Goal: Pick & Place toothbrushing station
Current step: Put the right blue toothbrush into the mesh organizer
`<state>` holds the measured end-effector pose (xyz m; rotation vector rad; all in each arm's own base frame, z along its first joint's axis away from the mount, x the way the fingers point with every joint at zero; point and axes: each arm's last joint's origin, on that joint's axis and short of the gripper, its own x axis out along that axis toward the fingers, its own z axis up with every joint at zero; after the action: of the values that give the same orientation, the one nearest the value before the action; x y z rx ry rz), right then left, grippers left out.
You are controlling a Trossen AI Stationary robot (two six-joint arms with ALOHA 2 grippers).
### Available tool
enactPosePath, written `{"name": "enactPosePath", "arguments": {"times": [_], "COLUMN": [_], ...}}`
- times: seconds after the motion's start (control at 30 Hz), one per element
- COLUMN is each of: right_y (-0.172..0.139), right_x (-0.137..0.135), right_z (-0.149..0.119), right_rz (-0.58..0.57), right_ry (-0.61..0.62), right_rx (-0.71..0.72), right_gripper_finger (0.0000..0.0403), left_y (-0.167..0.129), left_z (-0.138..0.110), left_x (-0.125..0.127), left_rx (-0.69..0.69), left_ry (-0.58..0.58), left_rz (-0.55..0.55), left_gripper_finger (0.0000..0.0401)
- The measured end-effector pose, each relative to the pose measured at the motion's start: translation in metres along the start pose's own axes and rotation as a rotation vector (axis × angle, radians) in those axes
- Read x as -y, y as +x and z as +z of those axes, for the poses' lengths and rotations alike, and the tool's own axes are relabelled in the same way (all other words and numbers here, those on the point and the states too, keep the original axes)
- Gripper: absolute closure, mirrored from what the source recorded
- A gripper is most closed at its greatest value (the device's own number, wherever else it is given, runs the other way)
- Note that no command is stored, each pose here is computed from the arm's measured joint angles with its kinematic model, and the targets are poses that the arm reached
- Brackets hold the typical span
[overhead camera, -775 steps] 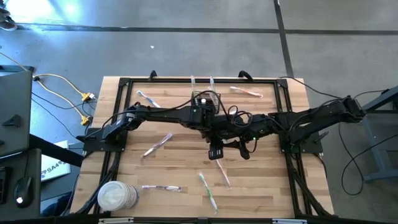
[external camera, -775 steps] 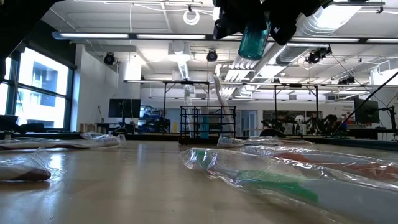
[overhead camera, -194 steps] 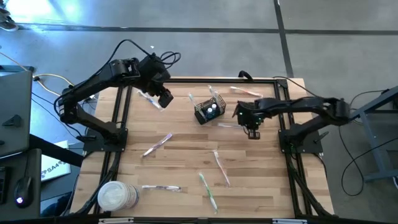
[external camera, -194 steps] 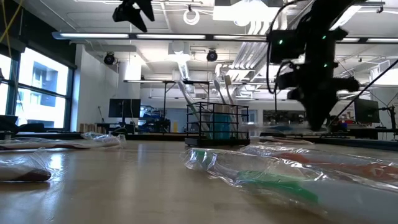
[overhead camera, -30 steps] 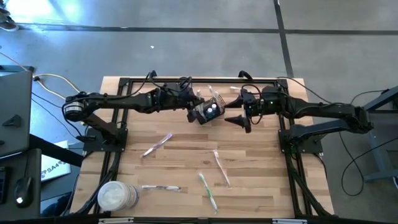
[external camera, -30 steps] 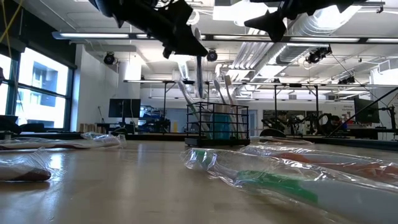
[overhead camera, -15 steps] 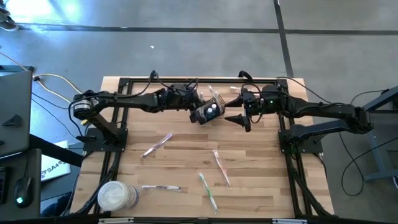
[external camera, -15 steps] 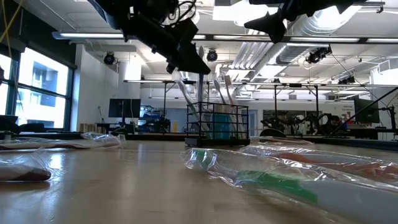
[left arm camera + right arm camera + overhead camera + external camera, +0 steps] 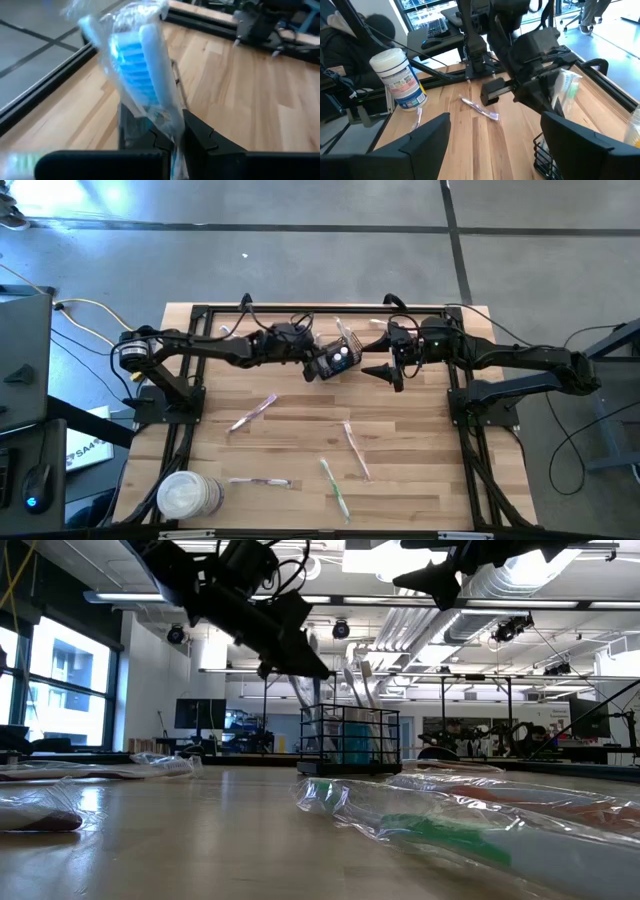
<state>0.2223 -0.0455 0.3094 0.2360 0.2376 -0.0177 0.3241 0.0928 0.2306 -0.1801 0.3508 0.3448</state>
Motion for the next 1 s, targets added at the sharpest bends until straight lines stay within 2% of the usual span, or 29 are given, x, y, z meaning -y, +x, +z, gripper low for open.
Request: {"name": "enactPosePath", "arguments": {"times": [0.23, 0.47, 0.73, 1.0], "right_y": [0.000, 0.000, 0.000, -0.001], "right_x": [0.000, 0.001, 0.001, 0.003], "right_z": [0.000, 0.000, 0.000, 0.001], "right_rz": [-0.016, -0.018, -0.020, -0.031], "right_ry": [0.001, 0.002, -0.001, -0.013], "right_rx": [0.005, 0.005, 0.005, 0.008], "right_gripper_finger": [0.0100, 0.0100, 0.0100, 0.0100], "left_y": [0.000, 0.002, 0.010, 0.010], "left_z": [-0.001, -0.004, -0.013, -0.013], "left_x": [-0.001, -0.003, -0.002, -0.001], "left_rx": [0.047, 0.034, -0.005, -0.009], "left_ry": [0.016, 0.028, 0.001, -0.021], "left_rz": [0.032, 0.079, 0.019, -0.018], "left_gripper_finger": [0.0385, 0.0375, 0.0386, 0.0373]}}
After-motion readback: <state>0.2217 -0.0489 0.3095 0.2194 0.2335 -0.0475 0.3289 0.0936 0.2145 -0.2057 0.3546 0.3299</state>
